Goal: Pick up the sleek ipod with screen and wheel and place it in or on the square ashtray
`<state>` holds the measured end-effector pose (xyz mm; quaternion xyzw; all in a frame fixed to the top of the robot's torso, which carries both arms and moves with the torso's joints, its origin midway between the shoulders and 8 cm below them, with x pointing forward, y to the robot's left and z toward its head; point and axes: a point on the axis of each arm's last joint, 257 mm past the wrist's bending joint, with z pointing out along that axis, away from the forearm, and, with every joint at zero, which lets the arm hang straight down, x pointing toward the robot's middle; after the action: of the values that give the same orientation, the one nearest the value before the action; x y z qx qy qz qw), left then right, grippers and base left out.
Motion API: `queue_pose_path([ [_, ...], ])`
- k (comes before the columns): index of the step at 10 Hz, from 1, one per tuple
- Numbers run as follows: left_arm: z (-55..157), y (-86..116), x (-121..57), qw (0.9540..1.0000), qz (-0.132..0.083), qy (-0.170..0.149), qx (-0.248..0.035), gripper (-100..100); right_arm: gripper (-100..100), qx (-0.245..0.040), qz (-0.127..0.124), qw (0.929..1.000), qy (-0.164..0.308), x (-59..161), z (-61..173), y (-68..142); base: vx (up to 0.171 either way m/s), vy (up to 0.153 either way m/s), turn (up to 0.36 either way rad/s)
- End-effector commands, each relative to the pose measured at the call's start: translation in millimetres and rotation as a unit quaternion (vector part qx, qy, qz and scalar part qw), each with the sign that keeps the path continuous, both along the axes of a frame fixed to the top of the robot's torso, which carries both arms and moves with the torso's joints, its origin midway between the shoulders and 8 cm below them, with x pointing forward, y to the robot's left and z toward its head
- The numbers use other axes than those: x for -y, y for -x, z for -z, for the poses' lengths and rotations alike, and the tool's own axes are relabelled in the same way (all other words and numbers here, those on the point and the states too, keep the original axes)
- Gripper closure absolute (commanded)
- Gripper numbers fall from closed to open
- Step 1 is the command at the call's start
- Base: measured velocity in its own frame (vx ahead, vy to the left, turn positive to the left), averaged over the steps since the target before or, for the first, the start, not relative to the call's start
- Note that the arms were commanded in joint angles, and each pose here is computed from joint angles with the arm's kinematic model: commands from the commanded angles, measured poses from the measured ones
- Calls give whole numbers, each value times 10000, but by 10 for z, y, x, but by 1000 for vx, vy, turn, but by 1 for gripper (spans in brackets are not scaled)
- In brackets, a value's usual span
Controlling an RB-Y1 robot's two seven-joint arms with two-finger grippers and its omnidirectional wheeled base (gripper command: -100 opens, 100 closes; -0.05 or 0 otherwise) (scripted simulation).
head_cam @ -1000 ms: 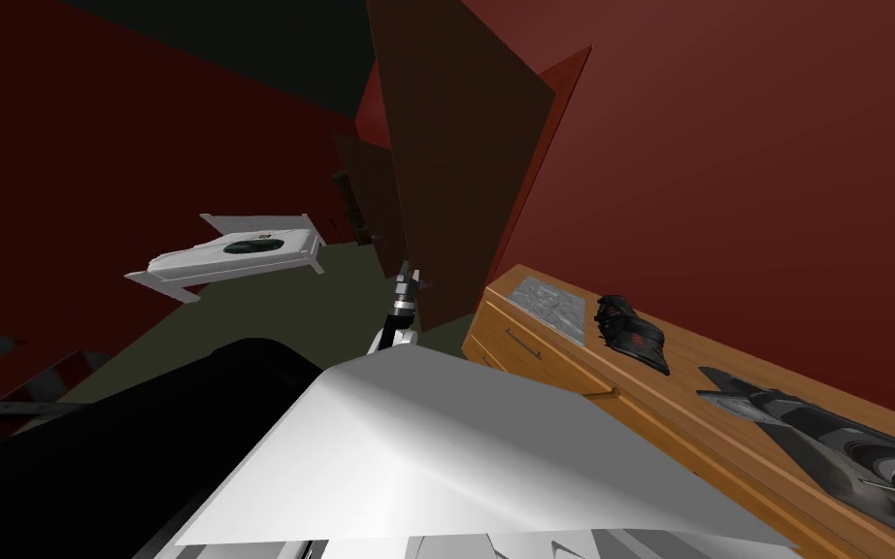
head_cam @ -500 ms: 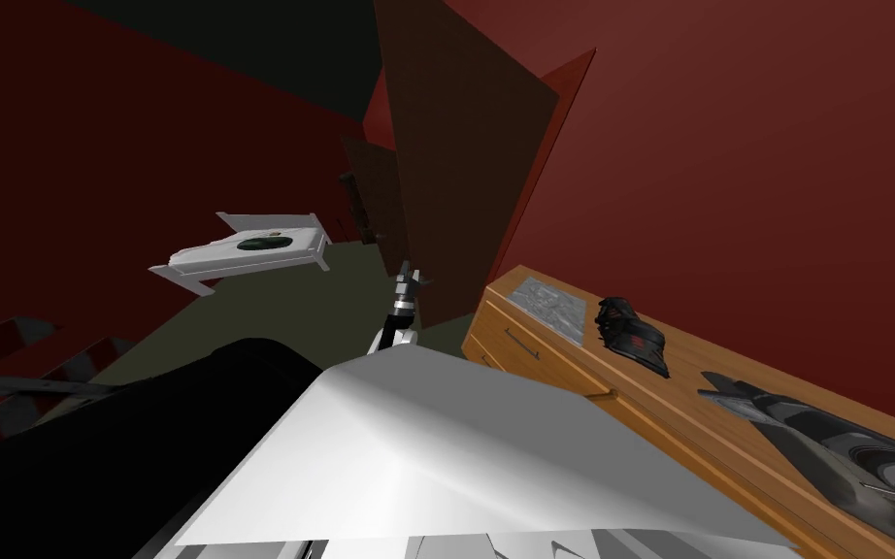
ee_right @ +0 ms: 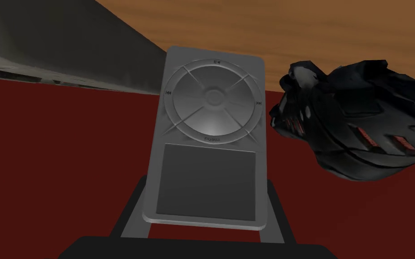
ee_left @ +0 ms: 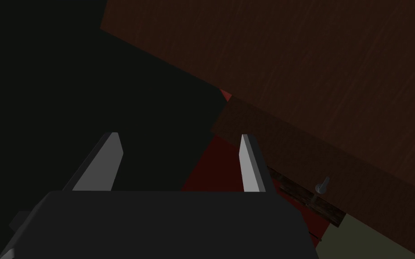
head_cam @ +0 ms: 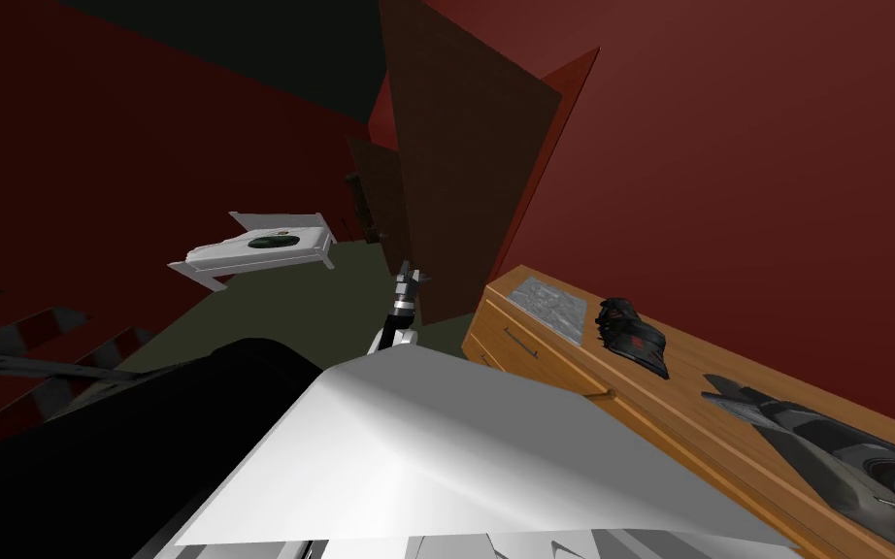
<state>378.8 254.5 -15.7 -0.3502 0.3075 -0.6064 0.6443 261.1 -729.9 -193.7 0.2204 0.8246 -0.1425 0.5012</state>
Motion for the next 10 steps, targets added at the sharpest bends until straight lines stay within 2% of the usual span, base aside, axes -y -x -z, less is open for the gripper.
queue_pose_path([
  [1, 0, 0, 0, 10000, 0, 0, 0, 0, 100, 18, 124, 9998, 122, 23, -119, 47, -11, -62, 10],
  [4, 0, 0, 0, 10000, 0, 1, 0, 0, 100, -112, -73, 9999, 8, -202, -15, 62, 4, -1, -17],
  [5, 0, 0, 0, 10000, 0, 1, 0, 0, 100, -23, 234, 9997, 37, -106, -98, 190, -34, -56, 181],
  [7, 0, 0, 0, 10000, 0, 0, 0, 0, 100, -9, 292, 9994, 191, -98, -257, 211, -37, -73, 65],
  [9, 0, 0, 0, 10000, 0, 0, -1, 0, 100, -178, 166, 9996, 123, -281, -169, 269, -3, -7, -17],
  [10, 0, 0, 0, 10000, 0, 1, 0, 0, 100, -153, 89, 9998, 88, -358, -170, 220, 0, 11, -12],
])
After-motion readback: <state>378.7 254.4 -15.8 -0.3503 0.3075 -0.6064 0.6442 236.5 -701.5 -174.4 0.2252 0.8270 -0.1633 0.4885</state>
